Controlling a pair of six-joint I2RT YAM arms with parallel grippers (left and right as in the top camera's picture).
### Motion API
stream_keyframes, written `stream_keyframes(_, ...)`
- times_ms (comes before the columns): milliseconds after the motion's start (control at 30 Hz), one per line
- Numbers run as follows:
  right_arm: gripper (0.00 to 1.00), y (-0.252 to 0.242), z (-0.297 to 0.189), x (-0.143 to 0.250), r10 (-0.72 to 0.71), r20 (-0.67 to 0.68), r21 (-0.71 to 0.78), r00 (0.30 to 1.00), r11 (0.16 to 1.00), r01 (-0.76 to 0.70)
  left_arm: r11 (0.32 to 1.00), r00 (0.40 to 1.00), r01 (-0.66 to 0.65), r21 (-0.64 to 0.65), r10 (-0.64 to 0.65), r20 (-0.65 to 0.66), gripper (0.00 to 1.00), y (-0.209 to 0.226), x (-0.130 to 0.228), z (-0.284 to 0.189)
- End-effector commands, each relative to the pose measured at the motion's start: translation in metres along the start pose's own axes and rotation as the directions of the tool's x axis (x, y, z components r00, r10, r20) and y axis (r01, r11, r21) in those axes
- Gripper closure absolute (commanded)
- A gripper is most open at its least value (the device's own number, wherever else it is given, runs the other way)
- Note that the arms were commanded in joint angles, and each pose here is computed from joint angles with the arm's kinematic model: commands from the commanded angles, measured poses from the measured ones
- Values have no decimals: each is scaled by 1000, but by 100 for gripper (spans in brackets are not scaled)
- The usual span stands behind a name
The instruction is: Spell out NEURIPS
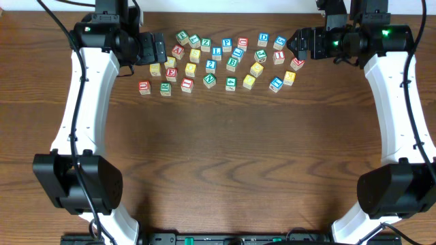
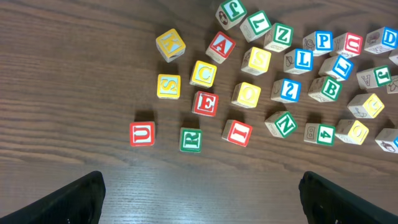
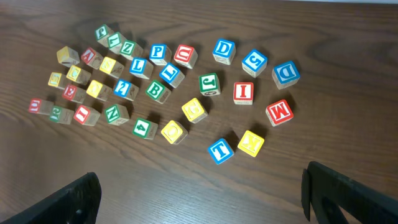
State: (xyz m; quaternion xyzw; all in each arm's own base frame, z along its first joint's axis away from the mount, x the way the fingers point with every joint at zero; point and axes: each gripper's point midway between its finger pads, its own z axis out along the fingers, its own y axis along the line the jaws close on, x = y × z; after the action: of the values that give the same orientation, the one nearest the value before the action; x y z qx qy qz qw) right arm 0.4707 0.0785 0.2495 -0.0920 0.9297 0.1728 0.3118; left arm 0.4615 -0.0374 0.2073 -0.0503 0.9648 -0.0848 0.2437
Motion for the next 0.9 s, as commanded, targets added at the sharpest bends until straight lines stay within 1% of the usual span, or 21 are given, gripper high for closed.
stream_keyframes(0, 1, 4, -7, -8, -18, 25, -7, 1000, 1000, 18, 1000, 1000, 5, -14, -5, -7, 2, 3, -4, 14)
stream_keyframes(200, 1, 4, -7, -8, -18, 26, -8, 1000, 1000, 18, 1000, 999, 9, -19, -10, -38, 2, 6, -1, 32)
stream_keyframes(433, 1, 4, -7, -8, -18, 26, -7, 1000, 1000, 18, 1000, 998, 16, -23, -18, -54, 2, 7, 2, 39)
stream_keyframes(867, 1, 4, -7, -8, -18, 26, -7, 1000, 1000, 18, 997, 991, 64, -37, -68, -114, 4, 10, 13, 69)
